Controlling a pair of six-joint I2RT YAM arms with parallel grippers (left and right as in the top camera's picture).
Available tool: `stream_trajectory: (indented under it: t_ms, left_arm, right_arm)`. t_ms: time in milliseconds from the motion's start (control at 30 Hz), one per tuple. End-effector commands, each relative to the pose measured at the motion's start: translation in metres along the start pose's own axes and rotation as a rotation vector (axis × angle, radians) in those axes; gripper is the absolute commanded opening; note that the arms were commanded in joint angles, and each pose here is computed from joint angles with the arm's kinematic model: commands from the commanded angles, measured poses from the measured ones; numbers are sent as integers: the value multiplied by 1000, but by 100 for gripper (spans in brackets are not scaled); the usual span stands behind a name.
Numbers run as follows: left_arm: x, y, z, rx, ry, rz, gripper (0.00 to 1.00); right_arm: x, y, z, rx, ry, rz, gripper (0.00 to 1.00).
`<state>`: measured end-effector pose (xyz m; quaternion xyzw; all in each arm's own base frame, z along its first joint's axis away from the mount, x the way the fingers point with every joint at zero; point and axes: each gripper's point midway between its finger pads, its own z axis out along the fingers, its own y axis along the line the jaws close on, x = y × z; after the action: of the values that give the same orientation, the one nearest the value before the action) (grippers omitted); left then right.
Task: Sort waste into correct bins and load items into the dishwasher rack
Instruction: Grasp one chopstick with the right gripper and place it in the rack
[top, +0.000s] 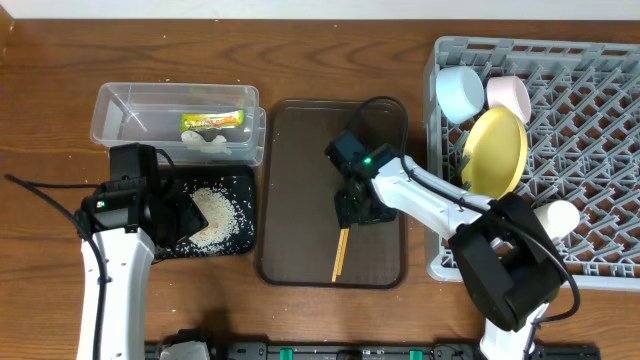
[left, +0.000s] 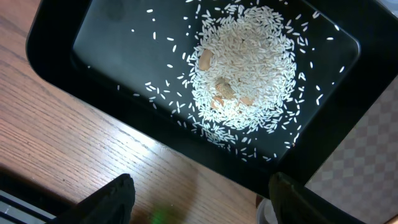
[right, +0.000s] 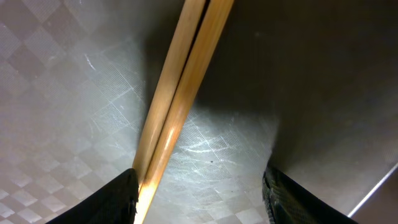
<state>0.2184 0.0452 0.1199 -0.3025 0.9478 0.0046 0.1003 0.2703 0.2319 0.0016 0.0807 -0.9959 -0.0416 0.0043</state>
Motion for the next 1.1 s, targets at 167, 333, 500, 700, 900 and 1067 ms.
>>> stream_trajectory:
  t_ms: [167, 333, 500, 700, 900, 1067]
  left_arm:
    - [0, 2, -2, -6, -2, -14, 72]
    - [0, 2, -2, -6, -2, -14, 72]
    - [0, 2, -2, -6, -2, -14, 72]
    - [0, 2, -2, -6, -2, -14, 72]
    - [0, 2, -2, -6, -2, -14, 72]
    - [0, 2, -2, -6, -2, -14, 72]
  right_arm:
    - [18, -14, 16, 61, 56, 24, 62]
    - [20, -18, 14, 70, 72, 31, 60]
    - [21, -26, 13, 79, 88, 54, 60]
    - [19, -31, 12, 80, 89, 71, 60]
    - [20, -28, 13, 76, 92, 62, 51]
    - [20, -24, 13, 73, 86, 52, 31]
